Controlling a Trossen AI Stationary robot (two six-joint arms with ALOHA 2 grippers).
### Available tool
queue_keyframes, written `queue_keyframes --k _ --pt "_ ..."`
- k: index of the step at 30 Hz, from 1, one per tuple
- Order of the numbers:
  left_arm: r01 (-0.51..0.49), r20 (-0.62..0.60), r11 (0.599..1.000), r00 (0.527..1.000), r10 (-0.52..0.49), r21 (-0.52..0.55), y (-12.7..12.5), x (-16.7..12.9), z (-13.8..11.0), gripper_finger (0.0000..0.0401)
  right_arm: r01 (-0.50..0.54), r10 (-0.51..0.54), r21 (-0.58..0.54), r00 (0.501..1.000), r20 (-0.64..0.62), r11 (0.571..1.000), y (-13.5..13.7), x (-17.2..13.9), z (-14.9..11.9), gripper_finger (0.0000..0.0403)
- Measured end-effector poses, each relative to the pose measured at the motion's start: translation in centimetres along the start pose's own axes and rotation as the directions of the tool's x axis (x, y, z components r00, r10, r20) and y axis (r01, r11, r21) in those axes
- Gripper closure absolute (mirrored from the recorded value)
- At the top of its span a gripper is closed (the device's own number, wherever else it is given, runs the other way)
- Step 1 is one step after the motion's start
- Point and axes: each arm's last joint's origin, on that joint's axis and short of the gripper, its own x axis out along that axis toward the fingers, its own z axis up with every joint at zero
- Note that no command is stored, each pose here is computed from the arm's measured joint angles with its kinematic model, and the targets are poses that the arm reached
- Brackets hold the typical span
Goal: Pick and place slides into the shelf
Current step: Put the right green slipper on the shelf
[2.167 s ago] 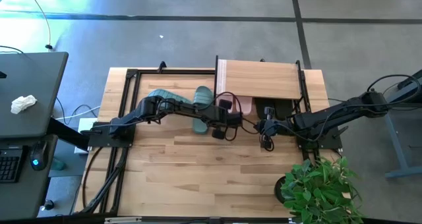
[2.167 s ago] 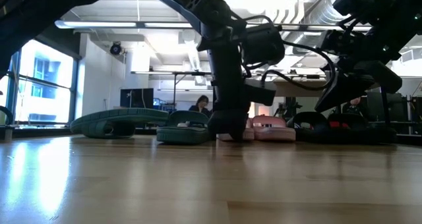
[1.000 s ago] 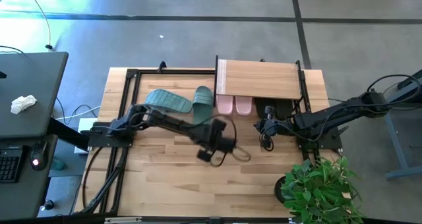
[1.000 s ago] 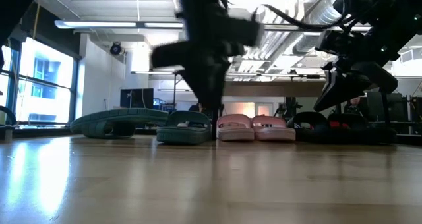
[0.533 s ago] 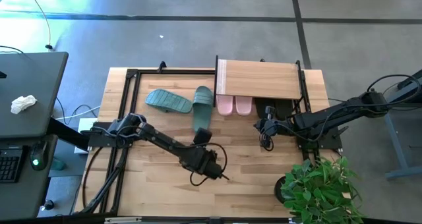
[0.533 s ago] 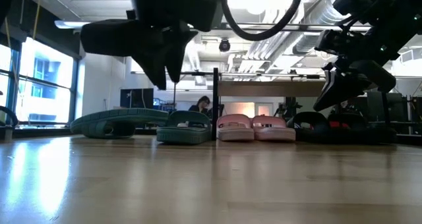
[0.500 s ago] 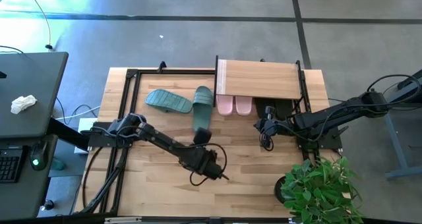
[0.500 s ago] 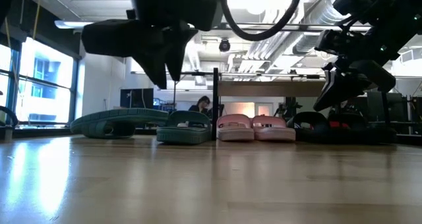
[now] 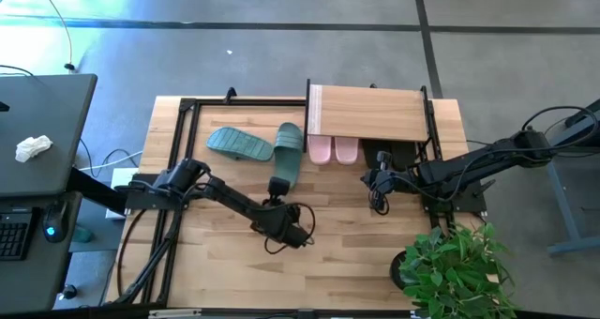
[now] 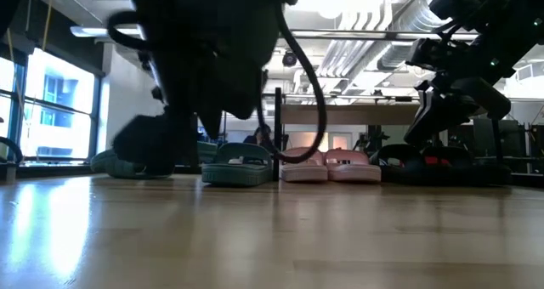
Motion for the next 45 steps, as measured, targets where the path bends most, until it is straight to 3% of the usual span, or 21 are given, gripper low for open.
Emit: queue_keyframes --k 15,33,38,45 --pt "0.029 0.031 0.992 0.999 -0.025 -0.127 0.5 4.5 0.4 0.013 -0.002 0.002 0.015 1.0 -0.003 1.0 0.0 0.0 0.0 0.0403" --pt "0.075 0.076 0.979 0.995 -0.062 -0.189 1.5 5.8 1.3 0.0137 -0.003 0.003 0.033 1.0 -0.003 0.999 0.0 0.0 0.0 0.0403" --pt "0.108 0.093 0.973 0.992 -0.09 -0.207 1.6 6.0 1.6 0.0192 -0.004 0.004 0.041 1.0 -0.003 0.999 0.0 0.0 0.0 0.0403" --pt "0.114 0.098 0.972 0.991 -0.095 -0.208 1.5 6.1 1.6 0.0326 -0.006 0.006 0.044 1.0 -0.003 0.999 0.0 0.0 0.0 0.0403"
